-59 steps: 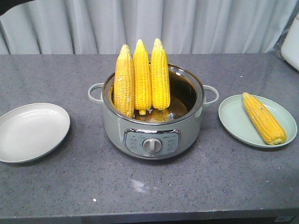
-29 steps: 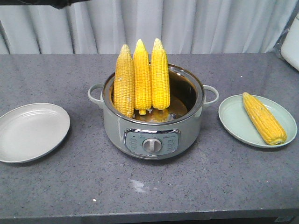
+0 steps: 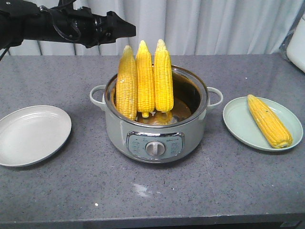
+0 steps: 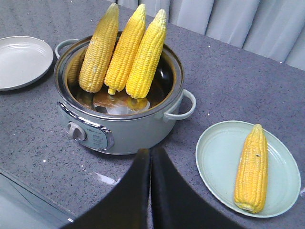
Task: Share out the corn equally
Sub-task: 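Reach the left gripper to the corn cob nearest the beige plate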
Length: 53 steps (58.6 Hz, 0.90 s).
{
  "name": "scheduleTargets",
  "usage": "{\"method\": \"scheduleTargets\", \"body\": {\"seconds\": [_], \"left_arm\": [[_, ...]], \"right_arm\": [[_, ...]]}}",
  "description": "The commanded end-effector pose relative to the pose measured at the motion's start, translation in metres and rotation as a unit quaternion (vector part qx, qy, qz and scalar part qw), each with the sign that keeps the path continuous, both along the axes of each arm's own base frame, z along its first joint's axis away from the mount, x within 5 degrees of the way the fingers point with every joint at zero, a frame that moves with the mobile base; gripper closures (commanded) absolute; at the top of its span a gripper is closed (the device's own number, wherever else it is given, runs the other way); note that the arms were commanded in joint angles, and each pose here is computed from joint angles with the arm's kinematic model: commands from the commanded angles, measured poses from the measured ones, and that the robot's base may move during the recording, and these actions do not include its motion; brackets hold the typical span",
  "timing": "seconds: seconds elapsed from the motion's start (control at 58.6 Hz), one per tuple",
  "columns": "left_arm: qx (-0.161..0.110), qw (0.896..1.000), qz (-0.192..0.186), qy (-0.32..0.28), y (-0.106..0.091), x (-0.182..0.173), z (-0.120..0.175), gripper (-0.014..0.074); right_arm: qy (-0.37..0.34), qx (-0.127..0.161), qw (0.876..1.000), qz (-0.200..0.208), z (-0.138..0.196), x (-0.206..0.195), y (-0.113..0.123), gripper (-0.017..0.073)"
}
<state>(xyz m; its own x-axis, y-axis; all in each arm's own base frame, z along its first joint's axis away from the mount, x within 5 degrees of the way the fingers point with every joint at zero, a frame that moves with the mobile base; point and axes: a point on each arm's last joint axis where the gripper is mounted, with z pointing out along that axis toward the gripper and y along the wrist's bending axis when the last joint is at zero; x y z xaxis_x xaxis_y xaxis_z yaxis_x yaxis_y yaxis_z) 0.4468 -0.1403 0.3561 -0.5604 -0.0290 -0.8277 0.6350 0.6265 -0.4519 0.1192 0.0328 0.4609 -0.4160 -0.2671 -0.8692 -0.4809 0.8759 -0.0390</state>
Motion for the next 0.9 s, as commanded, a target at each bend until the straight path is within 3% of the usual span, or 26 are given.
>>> {"method": "scheduleTargets", "body": {"seconds": [0.0,0.29,0.529,0.682,0.887], "left_arm": [[-0.028,0.999,0.001,-0.035,-0.007,-0.011,0.032,0.0004],[0.006,1.0,-0.024,-0.001,-0.019,-0.004,0.001,0.0004],[0.026,0.998,-0.05,0.011,-0.02,-0.008,-0.004,0.0035],[0.027,0.998,-0.058,0.015,-0.02,-0.01,-0.005,0.014],[0.028,0.997,-0.066,0.019,-0.019,-0.011,-0.004,0.0394]], "right_arm": [[-0.041,0.009,0.999,-0.004,0.011,0.0,0.0,0.0565],[-0.044,0.004,0.999,-0.001,0.011,0.001,0.0,0.0565],[-0.046,0.004,0.999,-0.002,0.011,0.001,0.0,0.0565],[-0.047,0.005,0.999,-0.003,0.011,0.001,0.0,0.0565],[-0.047,0.005,0.999,-0.003,0.011,0.001,0.0,0.0565]]}}
